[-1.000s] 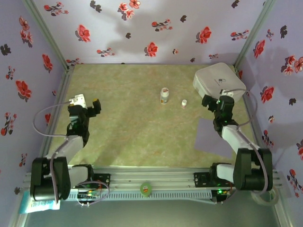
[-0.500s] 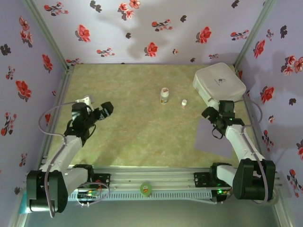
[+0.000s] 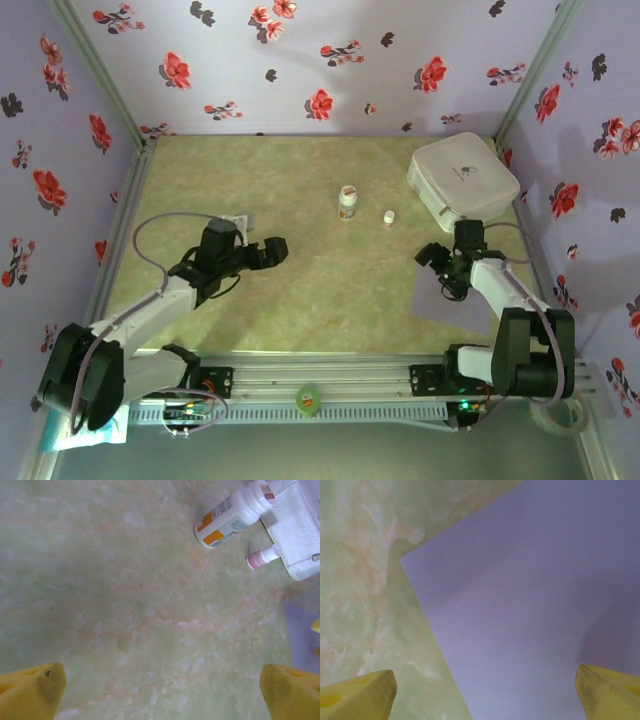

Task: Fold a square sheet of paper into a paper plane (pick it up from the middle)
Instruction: Move the square sheet of paper to the center of the table.

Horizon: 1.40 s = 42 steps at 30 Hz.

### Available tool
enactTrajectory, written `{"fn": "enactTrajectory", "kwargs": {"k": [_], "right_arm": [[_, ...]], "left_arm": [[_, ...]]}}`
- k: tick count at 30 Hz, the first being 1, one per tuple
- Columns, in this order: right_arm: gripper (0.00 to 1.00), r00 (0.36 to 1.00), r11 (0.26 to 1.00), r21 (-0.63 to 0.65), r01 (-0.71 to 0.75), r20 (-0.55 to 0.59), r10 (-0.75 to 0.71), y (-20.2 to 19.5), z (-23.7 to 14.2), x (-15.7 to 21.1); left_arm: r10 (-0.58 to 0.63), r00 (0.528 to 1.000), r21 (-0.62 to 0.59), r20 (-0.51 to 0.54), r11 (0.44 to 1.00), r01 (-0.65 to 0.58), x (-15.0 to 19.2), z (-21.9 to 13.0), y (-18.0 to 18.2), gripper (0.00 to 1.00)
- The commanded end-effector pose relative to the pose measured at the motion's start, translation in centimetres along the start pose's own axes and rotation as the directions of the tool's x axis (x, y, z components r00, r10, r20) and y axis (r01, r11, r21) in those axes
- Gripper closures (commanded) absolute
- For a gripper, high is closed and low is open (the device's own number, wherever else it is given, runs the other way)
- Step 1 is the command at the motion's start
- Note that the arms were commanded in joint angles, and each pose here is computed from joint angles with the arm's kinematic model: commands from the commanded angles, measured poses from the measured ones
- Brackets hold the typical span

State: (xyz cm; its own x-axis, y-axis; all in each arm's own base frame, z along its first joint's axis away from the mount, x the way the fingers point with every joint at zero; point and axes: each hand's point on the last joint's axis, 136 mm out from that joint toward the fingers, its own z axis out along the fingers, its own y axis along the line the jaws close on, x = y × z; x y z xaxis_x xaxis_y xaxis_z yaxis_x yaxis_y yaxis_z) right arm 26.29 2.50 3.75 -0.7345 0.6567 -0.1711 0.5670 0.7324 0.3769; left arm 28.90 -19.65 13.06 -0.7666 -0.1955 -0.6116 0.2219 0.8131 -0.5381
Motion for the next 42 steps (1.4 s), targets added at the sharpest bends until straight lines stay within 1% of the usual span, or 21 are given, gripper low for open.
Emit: {"fn": "enactTrajectory", "kwargs": {"k": [1,6,10,16,18,20,22,23,25,26,27,28,32,35,38,40,42], "right_arm": [[0.08,0.998,0.998,-0.038,0.041,-0.049,-0.043,1.1,0.4,1.1],[0.09,0.995,0.993,-0.114,0.012,-0.099,-0.024,3.4,0.9,2.7],[0.09,0.992,0.993,-0.118,0.005,-0.127,-0.020,4.6,2.0,4.4],[0.09,0.985,0.990,-0.137,0.024,-0.167,-0.047,6.4,3.3,7.1],[0.09,0.985,0.989,-0.139,0.039,-0.163,-0.062,6.8,3.3,7.5],[0.09,0.984,0.984,-0.168,0.058,-0.158,-0.085,7.6,2.9,7.5],[0.09,0.977,0.970,-0.223,0.099,-0.164,-0.137,9.2,2.1,7.6],[0.09,0.974,0.969,-0.216,0.122,-0.160,-0.159,9.4,1.6,7.4],[0.09,0.976,0.974,-0.140,0.180,-0.101,-0.195,8.5,0.6,6.2],[0.08,0.979,0.979,-0.067,0.194,-0.059,-0.198,7.3,0.1,5.2],[0.08,0.981,0.981,-0.014,0.192,-0.027,-0.192,6.2,-0.3,4.3],[0.09,0.984,0.984,0.011,0.177,-0.015,-0.177,5.3,-0.6,3.5],[0.10,0.995,0.995,0.012,0.098,-0.031,-0.097,2.8,-0.2,2.3],[0.10,0.992,0.993,0.022,0.116,-0.061,-0.115,2.4,0.5,2.4],[0.11,0.984,0.992,-0.017,0.129,-0.120,-0.130,3.0,1.3,3.4],[0.12,0.974,0.988,-0.032,0.148,-0.170,-0.151,3.5,1.9,4.6],[0.12,0.968,0.987,-0.038,0.158,-0.193,-0.162,4.0,2.3,5.8]], "left_arm": [[0.049,0.998,-0.031,0.031,0.998,-0.048,-1.7,0.1,-0.9,0.00],[0.055,0.998,-0.062,0.041,0.997,-0.053,-2.3,0.2,-0.7,0.00],[0.046,0.997,-0.081,0.060,0.996,-0.041,-2.6,0.1,-0.4,0.00],[0.044,0.997,-0.097,0.056,0.995,-0.039,-2.3,-0.3,0.0,0.00],[0.044,0.997,-0.098,0.058,0.994,-0.038,-2.2,-0.4,0.1,0.00],[0.045,0.997,-0.098,0.059,0.994,-0.039,-2.1,-0.5,0.1,0.00],[0.043,0.997,-0.097,0.060,0.995,-0.037,-2.2,-0.5,0.1,0.00],[0.044,0.997,-0.099,0.059,0.994,-0.038,-2.1,-0.5,0.1,0.00],[0.043,0.997,-0.096,0.057,0.995,-0.038,-2.2,-0.5,0.0,0.00],[0.044,0.998,-0.095,0.056,0.995,-0.038,-2.1,-0.5,0.0,0.00],[0.044,0.998,-0.094,0.055,0.995,-0.038,-2.2,-0.5,-0.1,0.00],[0.045,0.997,-0.093,0.055,0.995,-0.040,-2.2,-0.6,-0.1,0.00],[0.055,0.997,-0.087,0.057,0.995,-0.050,-2.2,-0.7,-0.3,0.00],[0.068,0.995,-0.082,0.068,0.995,-0.062,-2.3,-0.8,-0.3,0.00],[0.070,0.995,-0.078,0.075,0.995,-0.065,-2.4,-0.9,-0.3,0.00],[0.068,0.995,-0.082,0.071,0.995,-0.062,-2.4,-0.9,-0.3,0.00],[0.065,0.996,-0.085,0.065,0.995,-0.059,-2.3,-0.7,-0.2,0.00]]}}
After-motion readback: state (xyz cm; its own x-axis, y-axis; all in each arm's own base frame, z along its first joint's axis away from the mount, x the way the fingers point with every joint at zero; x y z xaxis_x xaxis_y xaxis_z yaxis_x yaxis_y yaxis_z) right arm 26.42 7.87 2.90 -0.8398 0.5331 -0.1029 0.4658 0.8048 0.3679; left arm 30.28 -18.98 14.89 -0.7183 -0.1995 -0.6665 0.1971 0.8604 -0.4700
